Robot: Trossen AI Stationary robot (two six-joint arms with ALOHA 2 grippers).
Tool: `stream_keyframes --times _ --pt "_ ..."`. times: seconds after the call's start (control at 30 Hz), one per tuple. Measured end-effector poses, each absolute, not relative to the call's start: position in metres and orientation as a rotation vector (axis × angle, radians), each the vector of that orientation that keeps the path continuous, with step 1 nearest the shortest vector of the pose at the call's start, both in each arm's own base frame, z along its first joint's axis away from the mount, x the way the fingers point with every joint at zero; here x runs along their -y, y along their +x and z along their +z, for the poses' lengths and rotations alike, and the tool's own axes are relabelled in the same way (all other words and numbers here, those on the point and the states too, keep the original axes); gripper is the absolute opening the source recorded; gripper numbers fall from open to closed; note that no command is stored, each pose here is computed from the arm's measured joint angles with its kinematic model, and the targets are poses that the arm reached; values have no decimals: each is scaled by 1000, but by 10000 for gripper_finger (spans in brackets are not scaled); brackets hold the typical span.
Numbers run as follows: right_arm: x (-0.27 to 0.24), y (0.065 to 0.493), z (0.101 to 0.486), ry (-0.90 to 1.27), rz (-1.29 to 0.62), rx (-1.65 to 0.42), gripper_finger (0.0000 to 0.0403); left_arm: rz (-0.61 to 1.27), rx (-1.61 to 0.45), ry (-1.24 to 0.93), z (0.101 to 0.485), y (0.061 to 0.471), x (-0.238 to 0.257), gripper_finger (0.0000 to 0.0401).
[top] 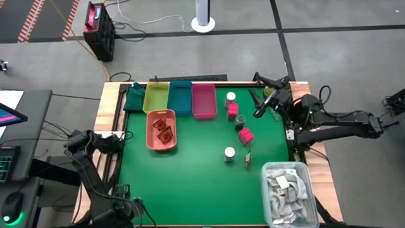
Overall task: Sort spices by type
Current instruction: Put the bottom green seasoning bottle into the yellow bin
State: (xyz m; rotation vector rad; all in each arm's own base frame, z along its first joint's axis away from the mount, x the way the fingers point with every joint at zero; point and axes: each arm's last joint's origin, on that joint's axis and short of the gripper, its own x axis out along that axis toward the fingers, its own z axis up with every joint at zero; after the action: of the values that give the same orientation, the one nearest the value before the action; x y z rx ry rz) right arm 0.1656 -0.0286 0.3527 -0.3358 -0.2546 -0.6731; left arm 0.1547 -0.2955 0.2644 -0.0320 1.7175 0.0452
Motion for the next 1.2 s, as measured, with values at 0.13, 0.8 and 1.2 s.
stream_keyframes --times 0.13,0.8,1.2 --pt "28 166 353 -332 -667 261 305 57 -1721 -22 253 151 296 277" --pt "28 166 353 -330 -663 261 305 62 -1734 38 235 135 298 277" --pt "28 166 353 -330 -663 261 305 46 -1729 64 235 133 298 240"
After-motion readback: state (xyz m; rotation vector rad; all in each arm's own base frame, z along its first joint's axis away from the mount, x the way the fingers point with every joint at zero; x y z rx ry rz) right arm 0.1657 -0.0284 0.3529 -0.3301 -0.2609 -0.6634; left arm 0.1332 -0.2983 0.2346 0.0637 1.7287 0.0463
